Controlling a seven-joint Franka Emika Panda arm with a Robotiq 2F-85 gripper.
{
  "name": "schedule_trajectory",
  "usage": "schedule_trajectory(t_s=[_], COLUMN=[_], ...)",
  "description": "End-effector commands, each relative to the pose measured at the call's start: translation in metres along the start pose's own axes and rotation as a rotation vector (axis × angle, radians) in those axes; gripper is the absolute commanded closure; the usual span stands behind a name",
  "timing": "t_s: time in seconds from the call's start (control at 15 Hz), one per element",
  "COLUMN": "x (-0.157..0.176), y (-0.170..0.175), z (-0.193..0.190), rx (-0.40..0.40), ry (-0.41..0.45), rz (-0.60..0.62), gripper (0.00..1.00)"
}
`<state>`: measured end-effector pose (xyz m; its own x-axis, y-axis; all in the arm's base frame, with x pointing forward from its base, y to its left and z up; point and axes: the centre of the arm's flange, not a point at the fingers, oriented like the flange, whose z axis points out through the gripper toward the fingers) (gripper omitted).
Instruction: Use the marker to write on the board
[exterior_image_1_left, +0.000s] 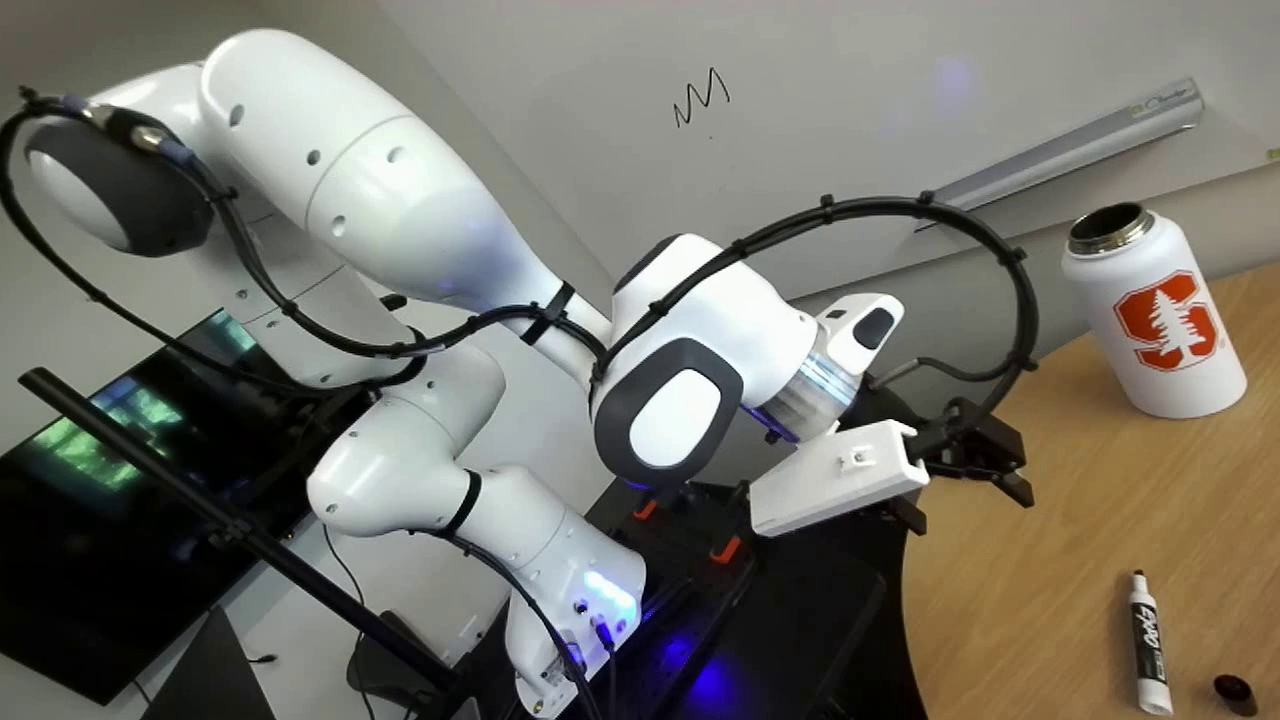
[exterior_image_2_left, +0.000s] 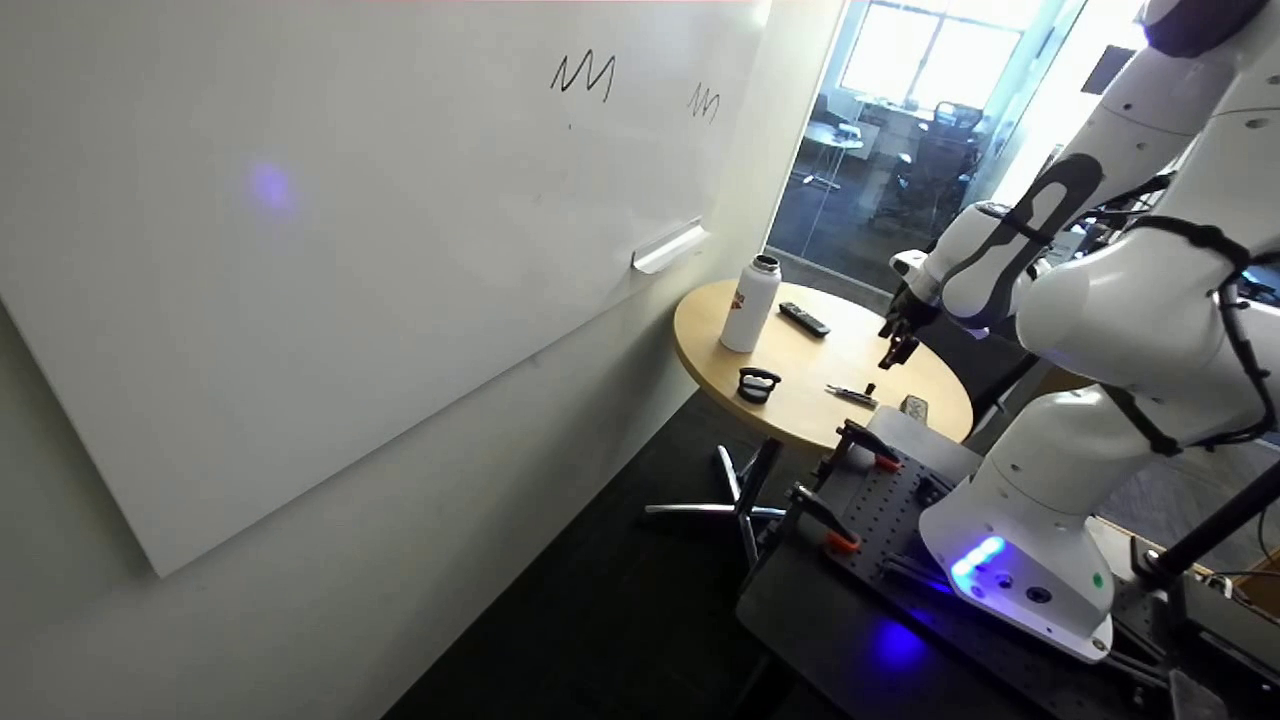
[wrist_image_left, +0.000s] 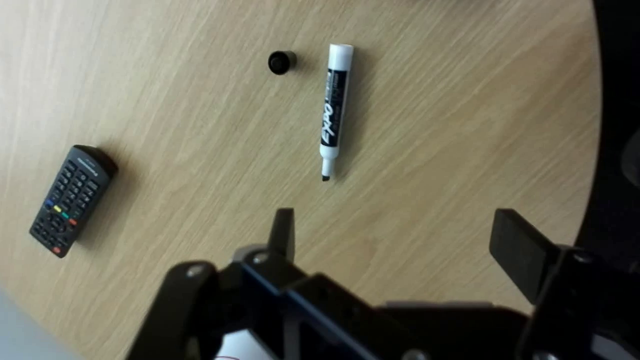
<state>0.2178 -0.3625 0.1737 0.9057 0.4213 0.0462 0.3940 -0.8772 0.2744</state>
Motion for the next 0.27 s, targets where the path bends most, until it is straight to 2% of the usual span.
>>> schedule_trajectory(t_s=[0.0,0.2], x=[0.001,0.013], y=[0.016,0.015], z=[-0.048,-0.049], rx=[0.056,0.079], ry=[0.013,0.028], rz=[0.018,0.036], gripper=[0.00,0.00])
